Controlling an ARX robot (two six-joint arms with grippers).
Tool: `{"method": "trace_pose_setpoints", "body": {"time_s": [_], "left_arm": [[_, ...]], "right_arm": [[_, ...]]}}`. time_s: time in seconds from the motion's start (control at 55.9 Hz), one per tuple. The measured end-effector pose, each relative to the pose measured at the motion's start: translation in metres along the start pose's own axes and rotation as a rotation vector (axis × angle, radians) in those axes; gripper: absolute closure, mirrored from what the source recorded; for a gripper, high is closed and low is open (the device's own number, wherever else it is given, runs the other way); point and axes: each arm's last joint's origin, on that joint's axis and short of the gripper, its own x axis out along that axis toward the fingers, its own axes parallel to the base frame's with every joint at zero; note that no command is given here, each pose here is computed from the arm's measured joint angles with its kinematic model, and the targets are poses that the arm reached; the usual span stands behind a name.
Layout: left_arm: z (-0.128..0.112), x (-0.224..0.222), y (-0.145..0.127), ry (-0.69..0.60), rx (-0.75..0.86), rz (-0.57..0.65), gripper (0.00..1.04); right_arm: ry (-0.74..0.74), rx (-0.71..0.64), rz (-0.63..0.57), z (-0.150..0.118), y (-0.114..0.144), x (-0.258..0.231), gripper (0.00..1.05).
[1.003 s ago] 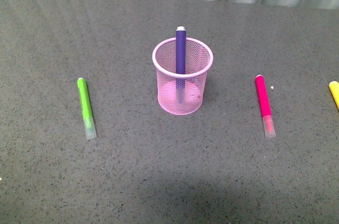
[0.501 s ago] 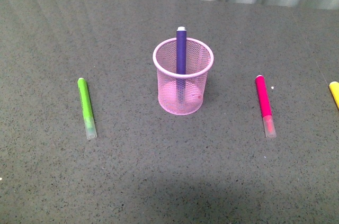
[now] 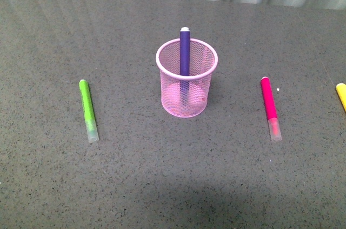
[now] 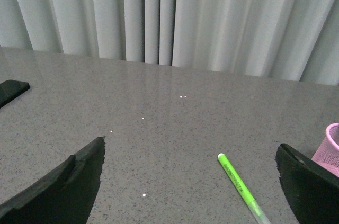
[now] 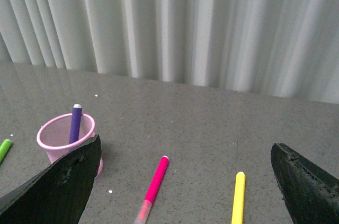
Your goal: Insert purple and pink pens into pink cup
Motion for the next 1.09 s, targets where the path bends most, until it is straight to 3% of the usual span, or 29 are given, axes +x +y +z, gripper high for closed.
{"method": "trace_pose_setpoints", "body": {"time_s": [0.125,0.161,0.179,0.233,0.286,0.466,0.591,0.913,1.092], "left_arm": [[0.0,0.0,0.0,0.0,0.0,0.0,0.08],[0.0,0.0,0.0,0.0,0.0,0.0,0.08],[0.0,0.0,0.0,0.0,0.0,0.0,0.08],[0.0,0.0,0.0,0.0,0.0,0.0,0.08],[0.0,0.0,0.0,0.0,0.001,0.0,0.08],[0.0,0.0,0.0,0.0,0.001,0.0,0.08],[0.0,0.0,0.0,0.0,0.0,0.0,0.08],[0.0,0.0,0.0,0.0,0.0,0.0,0.08],[0.0,0.0,0.0,0.0,0.0,0.0,0.08]], "right_arm": [[0.028,0.008,-0.011,-0.001,0.0,0.001,0.07],[0.211,0.054,-0.078,-0.002,-0.001,0.001,0.07],[0.378,0.089,-0.142,-0.001,-0.002,0.003,0.07],[0.688,0.088,-0.22,0.001,-0.005,0.013,0.07],[0.778,0.074,-0.219,0.002,-0.006,0.028,0.07],[0.725,-0.026,-0.12,0.032,-0.007,0.091,0.07],[0.718,-0.094,-0.094,0.038,-0.008,0.121,0.07],[0.794,-0.174,-0.046,0.02,0.0,0.201,0.07],[0.848,-0.173,0.008,-0.002,0.021,0.226,0.07]]}}
